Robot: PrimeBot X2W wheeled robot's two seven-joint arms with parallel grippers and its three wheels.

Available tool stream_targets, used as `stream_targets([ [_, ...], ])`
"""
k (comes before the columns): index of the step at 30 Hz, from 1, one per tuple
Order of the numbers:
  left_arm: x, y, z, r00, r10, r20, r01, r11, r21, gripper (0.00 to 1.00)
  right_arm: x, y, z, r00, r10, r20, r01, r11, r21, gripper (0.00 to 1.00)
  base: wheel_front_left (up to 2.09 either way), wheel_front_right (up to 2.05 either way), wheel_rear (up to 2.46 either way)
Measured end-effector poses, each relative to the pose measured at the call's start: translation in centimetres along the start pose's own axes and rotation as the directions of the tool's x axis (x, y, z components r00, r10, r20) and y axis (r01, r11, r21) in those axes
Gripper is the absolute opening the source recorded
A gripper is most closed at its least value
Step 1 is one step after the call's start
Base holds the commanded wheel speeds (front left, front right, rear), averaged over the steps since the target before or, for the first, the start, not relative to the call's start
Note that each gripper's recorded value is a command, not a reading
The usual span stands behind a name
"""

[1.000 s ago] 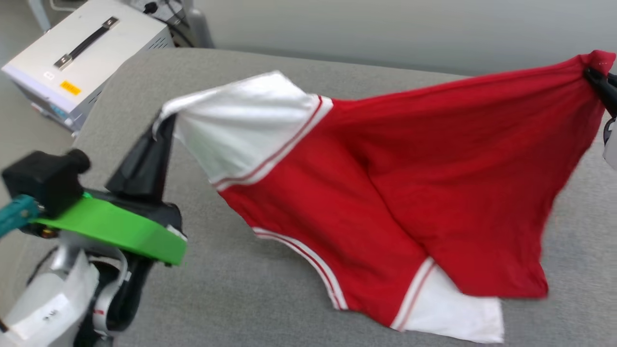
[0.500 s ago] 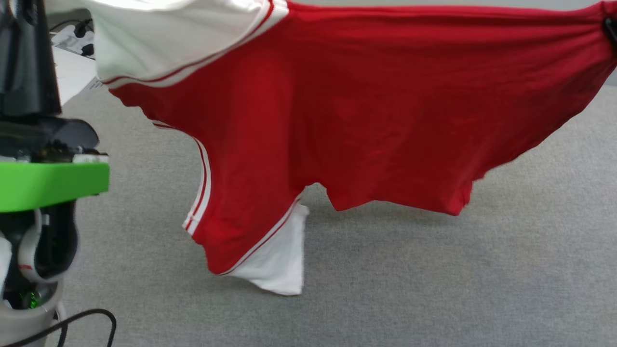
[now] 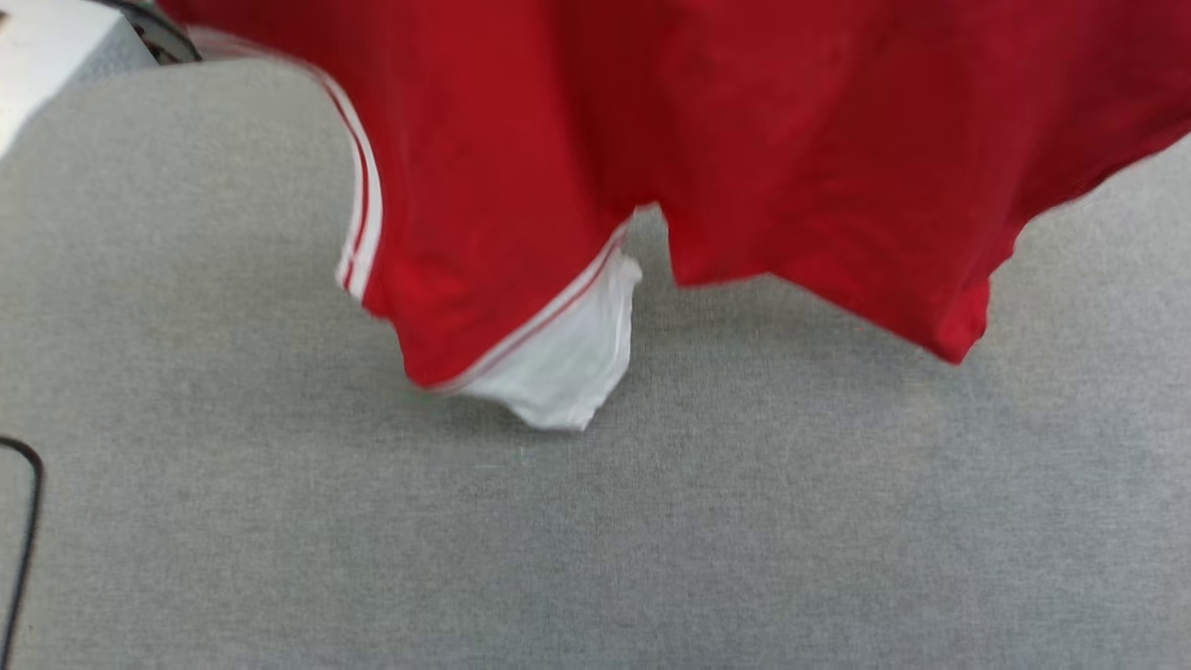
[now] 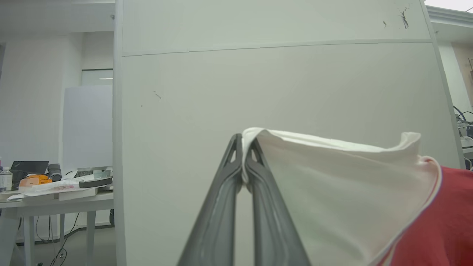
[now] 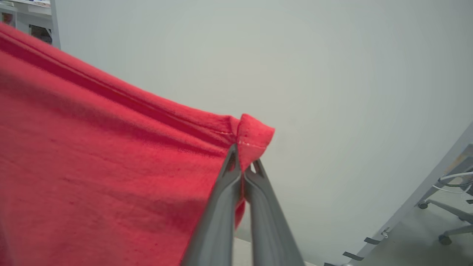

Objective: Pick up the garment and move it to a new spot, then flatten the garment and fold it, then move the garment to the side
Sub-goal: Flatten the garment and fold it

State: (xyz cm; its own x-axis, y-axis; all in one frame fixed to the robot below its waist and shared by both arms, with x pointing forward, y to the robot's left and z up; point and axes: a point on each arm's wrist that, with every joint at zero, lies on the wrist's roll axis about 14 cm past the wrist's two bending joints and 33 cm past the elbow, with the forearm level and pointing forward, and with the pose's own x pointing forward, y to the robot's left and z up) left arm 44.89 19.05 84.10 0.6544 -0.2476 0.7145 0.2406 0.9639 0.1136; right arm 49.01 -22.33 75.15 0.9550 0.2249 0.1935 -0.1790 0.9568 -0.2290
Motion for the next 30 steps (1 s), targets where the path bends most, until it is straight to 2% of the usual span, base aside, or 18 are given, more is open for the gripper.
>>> stream_targets([
  [4, 3.0, 1.2, -1.7, 0.999, -0.029, 0.016, 0.028, 0.999, 0.036, 0.0, 3.1, -1.5, -0.8, 0.999, -0.034, 0.009, 0.034, 0.999, -0.03, 0.0, 0.0, 0.0, 0.0],
  [10, 7.1, 2.7, -7.1, 0.997, -0.061, -0.046, 0.065, 0.994, 0.086, 0.0, 8.5, -3.3, -3.4, 0.997, -0.075, 0.003, 0.075, 0.996, -0.049, 0.0, 0.0, 0.0, 0.0],
  [18, 11.5, 6.8, -16.6, 0.991, 0.024, -0.134, -0.003, 0.987, 0.158, 0.0, 16.1, -4.6, -8.7, 0.99, -0.139, -0.007, 0.139, 0.988, -0.063, 0.0, 0.0, 0.0, 0.0],
  [25, 13.7, 6.9, -20.2, 0.998, 0.053, -0.045, -0.047, 0.992, 0.114, 0.0, 19.7, -6.2, -10.5, 0.976, -0.212, 0.045, 0.216, 0.97, -0.109, 0.0, 0.0, 0.0, 0.0],
  [30, 12.7, 6.3, -25.1, 0.992, 0.056, -0.113, -0.048, 0.996, 0.075, 0.0, 21.0, -5.5, -15.1, 0.977, -0.213, 0.002, 0.212, 0.971, -0.115, 0.0, 0.0, 0.0, 0.0],
])
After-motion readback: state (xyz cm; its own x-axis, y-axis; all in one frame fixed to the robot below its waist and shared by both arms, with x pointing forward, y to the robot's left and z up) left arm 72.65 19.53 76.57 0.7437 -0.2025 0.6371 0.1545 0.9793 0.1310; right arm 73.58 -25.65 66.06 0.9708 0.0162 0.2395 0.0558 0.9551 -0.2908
